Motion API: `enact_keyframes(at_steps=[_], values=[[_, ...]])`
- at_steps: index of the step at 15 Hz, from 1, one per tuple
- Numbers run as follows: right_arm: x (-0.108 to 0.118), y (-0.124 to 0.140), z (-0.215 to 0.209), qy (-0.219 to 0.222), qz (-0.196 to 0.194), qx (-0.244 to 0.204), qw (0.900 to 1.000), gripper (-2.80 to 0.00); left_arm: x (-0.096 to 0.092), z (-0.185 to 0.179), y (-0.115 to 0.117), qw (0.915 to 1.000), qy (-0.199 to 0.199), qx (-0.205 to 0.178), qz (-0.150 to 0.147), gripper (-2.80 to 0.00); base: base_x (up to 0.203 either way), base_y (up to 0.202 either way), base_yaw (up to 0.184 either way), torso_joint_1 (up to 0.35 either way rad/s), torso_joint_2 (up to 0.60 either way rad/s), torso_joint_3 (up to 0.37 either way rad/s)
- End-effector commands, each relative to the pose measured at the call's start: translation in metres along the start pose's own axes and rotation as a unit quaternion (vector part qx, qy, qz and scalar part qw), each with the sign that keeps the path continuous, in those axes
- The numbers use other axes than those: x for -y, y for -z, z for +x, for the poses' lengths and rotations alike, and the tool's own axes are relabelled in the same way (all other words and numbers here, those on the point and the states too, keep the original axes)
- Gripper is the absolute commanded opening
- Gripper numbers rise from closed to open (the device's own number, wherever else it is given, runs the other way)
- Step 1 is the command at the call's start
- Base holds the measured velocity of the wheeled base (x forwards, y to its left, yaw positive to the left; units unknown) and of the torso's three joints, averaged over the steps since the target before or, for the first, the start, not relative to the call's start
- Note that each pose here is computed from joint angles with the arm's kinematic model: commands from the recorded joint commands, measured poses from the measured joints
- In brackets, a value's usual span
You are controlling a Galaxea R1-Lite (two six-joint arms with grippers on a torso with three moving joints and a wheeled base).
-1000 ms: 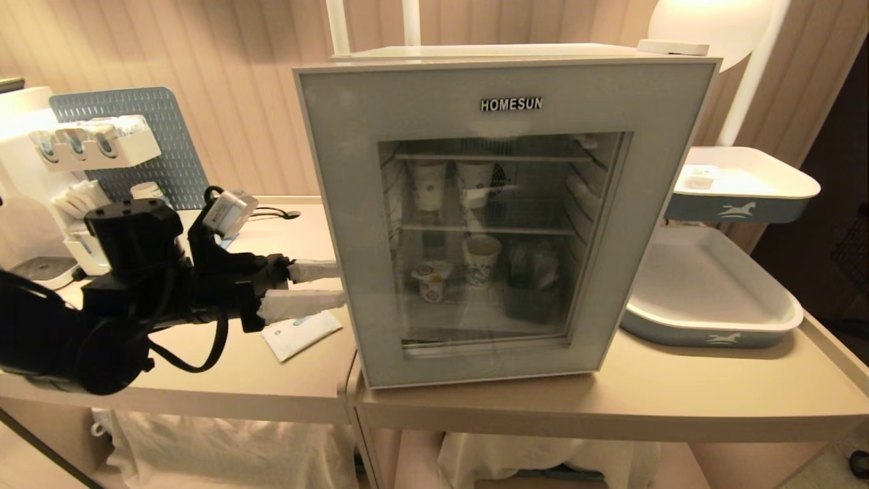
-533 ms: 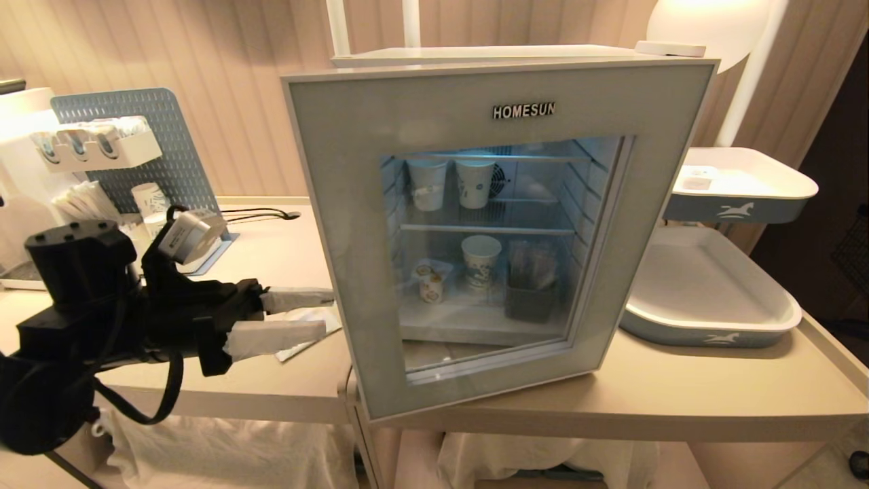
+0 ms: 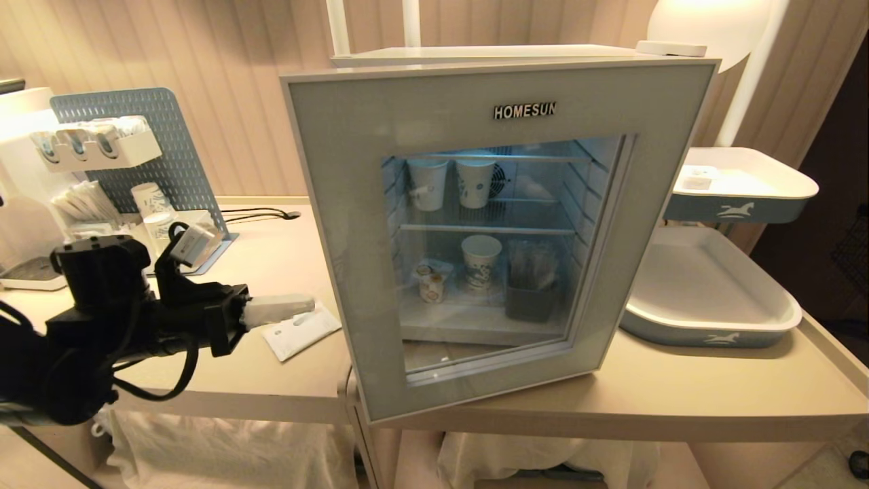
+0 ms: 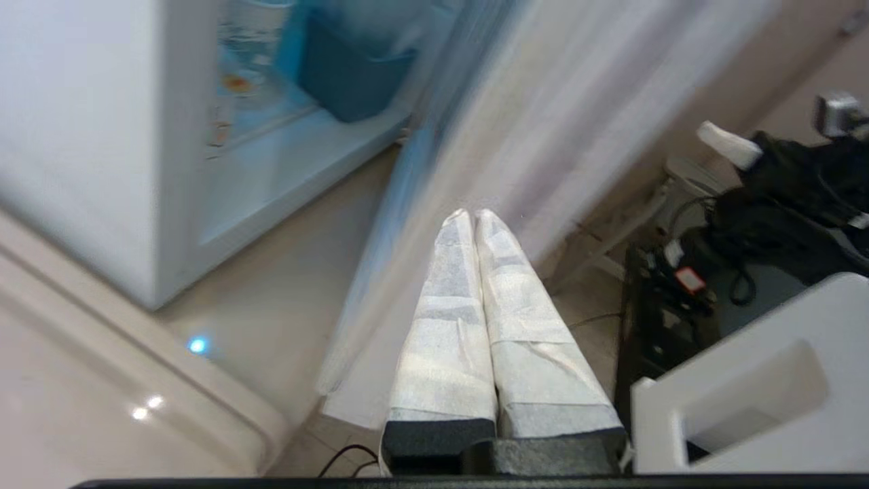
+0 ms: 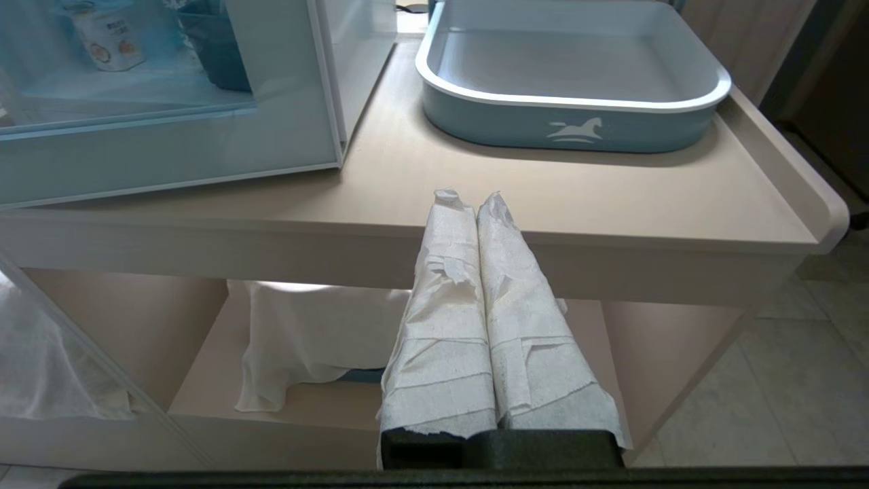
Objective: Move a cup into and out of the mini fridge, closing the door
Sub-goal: Open the freezer door
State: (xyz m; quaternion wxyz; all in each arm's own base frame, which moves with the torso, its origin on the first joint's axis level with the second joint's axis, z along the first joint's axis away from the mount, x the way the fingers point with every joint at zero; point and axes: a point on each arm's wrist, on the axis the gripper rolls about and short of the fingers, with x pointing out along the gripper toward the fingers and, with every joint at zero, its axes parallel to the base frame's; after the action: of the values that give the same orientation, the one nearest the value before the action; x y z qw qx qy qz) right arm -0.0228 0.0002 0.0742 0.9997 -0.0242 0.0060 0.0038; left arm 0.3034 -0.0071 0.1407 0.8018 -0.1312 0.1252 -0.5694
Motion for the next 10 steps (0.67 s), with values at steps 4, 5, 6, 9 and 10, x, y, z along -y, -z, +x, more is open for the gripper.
enact_keyframes(at_steps=[4, 5, 6, 9, 10], values=[[0.000, 0.000, 0.000, 0.000, -0.001, 0.001, 1.000, -2.80, -0.043, 0.042, 0.003, 0.9999, 0.000, -0.009, -0.008, -2.80, 0.000, 0.000, 0.000, 0.000, 0.00, 0.000], [0.000, 0.000, 0.000, 0.000, -0.002, 0.001, 1.000, -2.80, -0.042, 0.055, 0.004, 0.9998, 0.011, -0.014, -0.007, -2.80, 0.000, 0.000, 0.000, 0.000, 0.00, 0.000], [0.000, 0.000, 0.000, -0.001, -0.002, 0.001, 1.000, -2.80, -0.039, 0.067, 0.006, 0.9995, 0.024, -0.020, -0.010, -2.80, 0.000, 0.000, 0.000, 0.000, 0.00, 0.000], [0.000, 0.000, 0.000, 0.000, -0.002, 0.001, 1.000, -2.80, -0.017, 0.085, 0.003, 0.9979, 0.057, -0.030, -0.008, -2.80, 0.000, 0.000, 0.000, 0.000, 0.00, 0.000], [0.000, 0.000, 0.000, -0.002, -0.003, 0.001, 1.000, -2.80, -0.006, 0.087, 0.001, 0.9972, 0.067, -0.032, -0.004, -2.80, 0.000, 0.000, 0.000, 0.000, 0.00, 0.000]])
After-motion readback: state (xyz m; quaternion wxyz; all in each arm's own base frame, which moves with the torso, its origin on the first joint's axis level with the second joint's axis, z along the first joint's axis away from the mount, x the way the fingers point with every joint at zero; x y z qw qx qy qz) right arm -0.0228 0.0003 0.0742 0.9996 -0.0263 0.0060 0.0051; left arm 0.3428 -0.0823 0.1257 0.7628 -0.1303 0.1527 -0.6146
